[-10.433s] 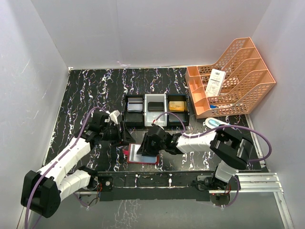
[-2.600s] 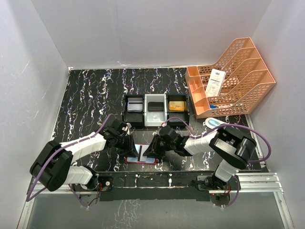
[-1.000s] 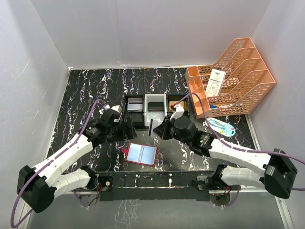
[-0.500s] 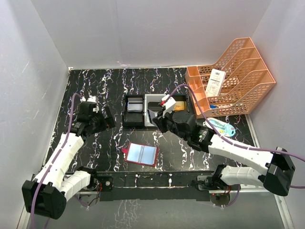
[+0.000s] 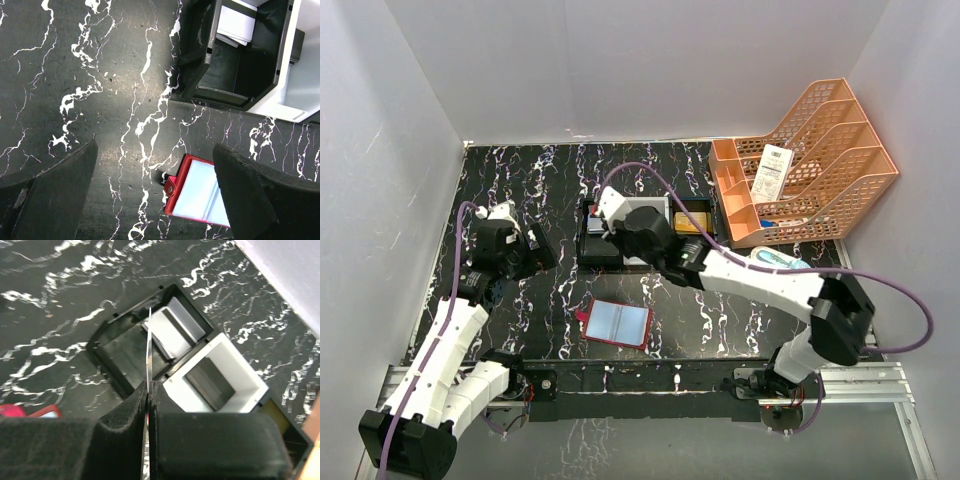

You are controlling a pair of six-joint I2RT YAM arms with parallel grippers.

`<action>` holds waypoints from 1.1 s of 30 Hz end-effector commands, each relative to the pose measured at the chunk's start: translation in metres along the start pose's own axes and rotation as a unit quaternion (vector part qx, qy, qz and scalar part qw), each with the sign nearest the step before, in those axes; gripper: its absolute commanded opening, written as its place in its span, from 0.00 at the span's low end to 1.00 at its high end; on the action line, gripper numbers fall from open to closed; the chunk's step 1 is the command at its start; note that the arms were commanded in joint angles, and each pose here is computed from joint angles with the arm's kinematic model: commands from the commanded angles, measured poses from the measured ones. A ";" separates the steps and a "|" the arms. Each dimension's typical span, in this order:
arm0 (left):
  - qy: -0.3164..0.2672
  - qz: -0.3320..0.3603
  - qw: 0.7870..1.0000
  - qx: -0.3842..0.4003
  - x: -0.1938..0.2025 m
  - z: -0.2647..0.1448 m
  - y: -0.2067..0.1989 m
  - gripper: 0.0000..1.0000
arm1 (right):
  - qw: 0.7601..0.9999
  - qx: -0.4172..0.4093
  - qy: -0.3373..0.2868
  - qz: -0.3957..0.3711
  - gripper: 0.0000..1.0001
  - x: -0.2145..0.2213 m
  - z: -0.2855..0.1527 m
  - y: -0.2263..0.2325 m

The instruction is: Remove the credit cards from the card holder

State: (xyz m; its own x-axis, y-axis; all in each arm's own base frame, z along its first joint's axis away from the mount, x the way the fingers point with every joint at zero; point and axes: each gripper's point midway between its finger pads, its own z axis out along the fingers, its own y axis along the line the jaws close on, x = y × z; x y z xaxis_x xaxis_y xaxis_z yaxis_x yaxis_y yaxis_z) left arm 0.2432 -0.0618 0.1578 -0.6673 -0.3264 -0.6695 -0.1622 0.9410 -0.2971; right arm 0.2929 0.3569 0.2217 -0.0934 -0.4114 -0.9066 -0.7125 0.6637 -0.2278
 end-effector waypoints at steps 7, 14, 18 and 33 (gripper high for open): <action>-0.011 -0.003 1.000 -0.020 -0.002 0.000 0.008 0.99 | 0.982 0.068 0.058 -0.165 0.00 -0.006 0.080 -0.027; -0.018 0.000 1.000 -0.025 -0.005 -0.001 0.011 0.99 | 0.973 0.064 0.090 -0.200 0.00 0.013 0.125 -0.031; -0.021 0.000 0.999 -0.025 -0.005 -0.003 0.011 0.99 | 0.972 0.068 0.110 -0.197 0.00 0.030 0.139 -0.051; -0.024 0.001 1.000 -0.018 -0.005 -0.004 0.009 0.99 | 0.954 0.038 0.133 -0.266 0.00 0.055 0.166 -0.062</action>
State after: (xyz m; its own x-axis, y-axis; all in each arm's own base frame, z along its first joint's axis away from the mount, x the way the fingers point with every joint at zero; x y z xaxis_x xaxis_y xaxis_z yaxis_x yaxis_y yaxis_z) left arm 0.2426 -0.0541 0.1575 -0.6463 -0.3330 -0.6866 -0.1903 0.9417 -0.2776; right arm 0.4373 0.3908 0.1116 0.0368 -0.8304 -0.5560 -0.6827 0.3854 -0.6208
